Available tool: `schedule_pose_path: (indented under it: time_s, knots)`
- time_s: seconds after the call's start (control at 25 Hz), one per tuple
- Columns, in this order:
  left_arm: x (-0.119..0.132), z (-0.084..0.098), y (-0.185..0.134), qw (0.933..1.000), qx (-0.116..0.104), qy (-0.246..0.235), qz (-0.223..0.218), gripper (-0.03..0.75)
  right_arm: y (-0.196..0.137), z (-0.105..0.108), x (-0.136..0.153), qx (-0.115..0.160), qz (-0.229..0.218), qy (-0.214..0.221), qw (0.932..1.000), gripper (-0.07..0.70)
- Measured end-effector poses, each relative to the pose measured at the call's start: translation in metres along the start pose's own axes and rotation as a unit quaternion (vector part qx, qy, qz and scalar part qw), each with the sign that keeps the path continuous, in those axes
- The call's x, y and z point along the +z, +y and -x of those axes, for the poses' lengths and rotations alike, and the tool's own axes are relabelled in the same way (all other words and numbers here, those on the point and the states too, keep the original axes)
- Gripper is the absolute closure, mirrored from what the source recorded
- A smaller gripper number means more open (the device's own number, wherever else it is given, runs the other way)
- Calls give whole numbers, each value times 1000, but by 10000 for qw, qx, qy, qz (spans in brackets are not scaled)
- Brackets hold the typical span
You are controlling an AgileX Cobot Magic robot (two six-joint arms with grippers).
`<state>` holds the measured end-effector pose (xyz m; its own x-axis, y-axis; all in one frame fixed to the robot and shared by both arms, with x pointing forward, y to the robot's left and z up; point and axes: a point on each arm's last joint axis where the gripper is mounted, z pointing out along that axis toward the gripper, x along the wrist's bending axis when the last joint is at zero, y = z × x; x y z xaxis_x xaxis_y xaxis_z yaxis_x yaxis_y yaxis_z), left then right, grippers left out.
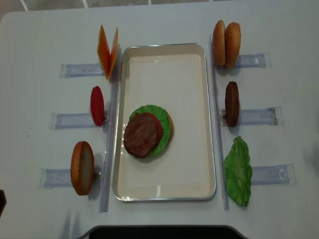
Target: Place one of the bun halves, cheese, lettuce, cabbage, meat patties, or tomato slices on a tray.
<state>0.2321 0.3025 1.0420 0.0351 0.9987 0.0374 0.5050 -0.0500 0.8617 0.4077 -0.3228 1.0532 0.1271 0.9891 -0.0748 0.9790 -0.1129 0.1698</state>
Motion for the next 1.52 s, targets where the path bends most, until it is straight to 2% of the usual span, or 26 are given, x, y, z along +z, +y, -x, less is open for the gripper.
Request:
schedule_pose_path:
  time_s: [0.08,0.2,0.44,0.76,0.92,1.12,1.2,1.52]
  knots:
    - [0,0,0,10000,0,0,0,557,-26,0,2,21,155,13,9999,125]
    - [0,0,0,10000,0,0,0,557,-61,0,-2,64,727,49,9973,125]
    - [0,0,0,10000,0,0,0,557,-105,1,-6,134,1799,85,9836,125]
    - [0,0,0,10000,0,0,0,557,-132,0,-14,65,2693,167,9629,133]
    - [0,0,0,10000,0,0,0,557,-149,0,-20,41,3285,178,9443,134]
    - [0,0,0,10000,0,0,0,557,-172,0,-26,90,4019,232,9153,136]
    - [0,0,0,10000,0,0,0,557,-178,0,-26,100,4176,247,9082,141]
    - [0,0,0,10000,-1,-1,0,557,-179,-1,-26,102,4213,270,9064,145]
